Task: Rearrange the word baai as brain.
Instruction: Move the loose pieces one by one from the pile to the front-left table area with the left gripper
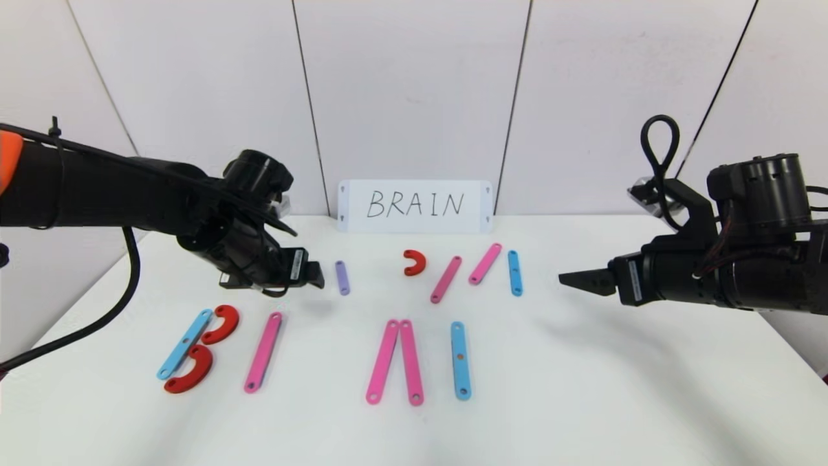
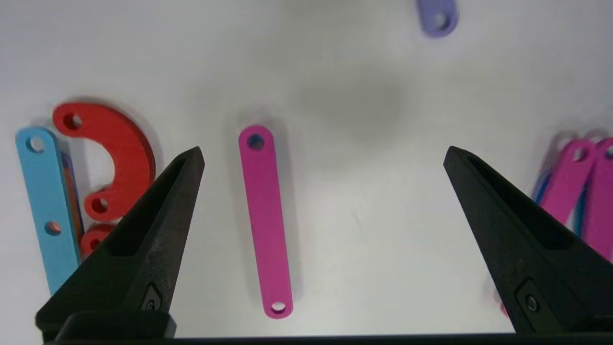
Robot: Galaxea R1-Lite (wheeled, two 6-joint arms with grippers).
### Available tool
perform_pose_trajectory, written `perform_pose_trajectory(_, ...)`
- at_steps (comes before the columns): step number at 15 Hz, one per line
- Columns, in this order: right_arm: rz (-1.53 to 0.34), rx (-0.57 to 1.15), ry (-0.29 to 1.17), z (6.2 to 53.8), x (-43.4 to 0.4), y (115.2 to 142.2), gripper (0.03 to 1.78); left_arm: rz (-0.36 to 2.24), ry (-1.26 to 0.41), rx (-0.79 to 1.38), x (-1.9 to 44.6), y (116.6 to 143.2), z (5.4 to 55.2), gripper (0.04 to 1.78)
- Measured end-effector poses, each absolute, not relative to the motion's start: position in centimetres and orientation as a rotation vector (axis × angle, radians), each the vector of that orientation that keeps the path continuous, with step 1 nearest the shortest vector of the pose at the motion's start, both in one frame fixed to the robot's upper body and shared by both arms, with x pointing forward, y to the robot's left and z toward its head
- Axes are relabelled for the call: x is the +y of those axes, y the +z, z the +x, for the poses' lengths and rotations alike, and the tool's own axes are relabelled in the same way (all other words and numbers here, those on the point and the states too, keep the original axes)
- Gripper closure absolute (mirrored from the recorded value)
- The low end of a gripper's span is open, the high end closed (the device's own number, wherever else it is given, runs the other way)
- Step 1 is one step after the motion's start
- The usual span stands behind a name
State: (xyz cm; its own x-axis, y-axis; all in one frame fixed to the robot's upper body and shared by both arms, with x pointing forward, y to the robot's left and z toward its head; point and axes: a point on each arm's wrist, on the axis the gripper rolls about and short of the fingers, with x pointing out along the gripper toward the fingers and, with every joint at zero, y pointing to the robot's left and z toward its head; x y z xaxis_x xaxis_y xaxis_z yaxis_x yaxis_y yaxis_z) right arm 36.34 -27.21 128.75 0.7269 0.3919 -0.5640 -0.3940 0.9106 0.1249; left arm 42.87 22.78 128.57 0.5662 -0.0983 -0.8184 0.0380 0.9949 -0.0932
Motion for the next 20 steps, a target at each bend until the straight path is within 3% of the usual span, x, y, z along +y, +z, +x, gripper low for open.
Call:
perform_pose_trajectory(3, -0.003, 0.620, 0.430, 36.3, -27.2, 128.8, 0.08, -0.071, -0.118, 0.893, 21.1, 130.7, 44.1, 0.07)
perform_pose_trajectory(7, -0.007, 0.614, 0.409, 36.3, -27.3, 128.9, 0.08, -0.039, -0.149, 0.825, 17.7, 131.5, 45.5, 0.07)
perform_pose_trajectory(15, -0.008, 0.609, 0.406, 36.1, -27.4, 129.0, 0.08, -0.001, -0.205, 0.754, 12.0, 130.4, 47.8, 0.07)
perform_pose_trajectory(20, -0.008, 0.601, 0.407, 35.8, -27.4, 129.2, 0.08, 0.020, -0.216, 0.733, 9.5, 127.9, 48.9, 0.07)
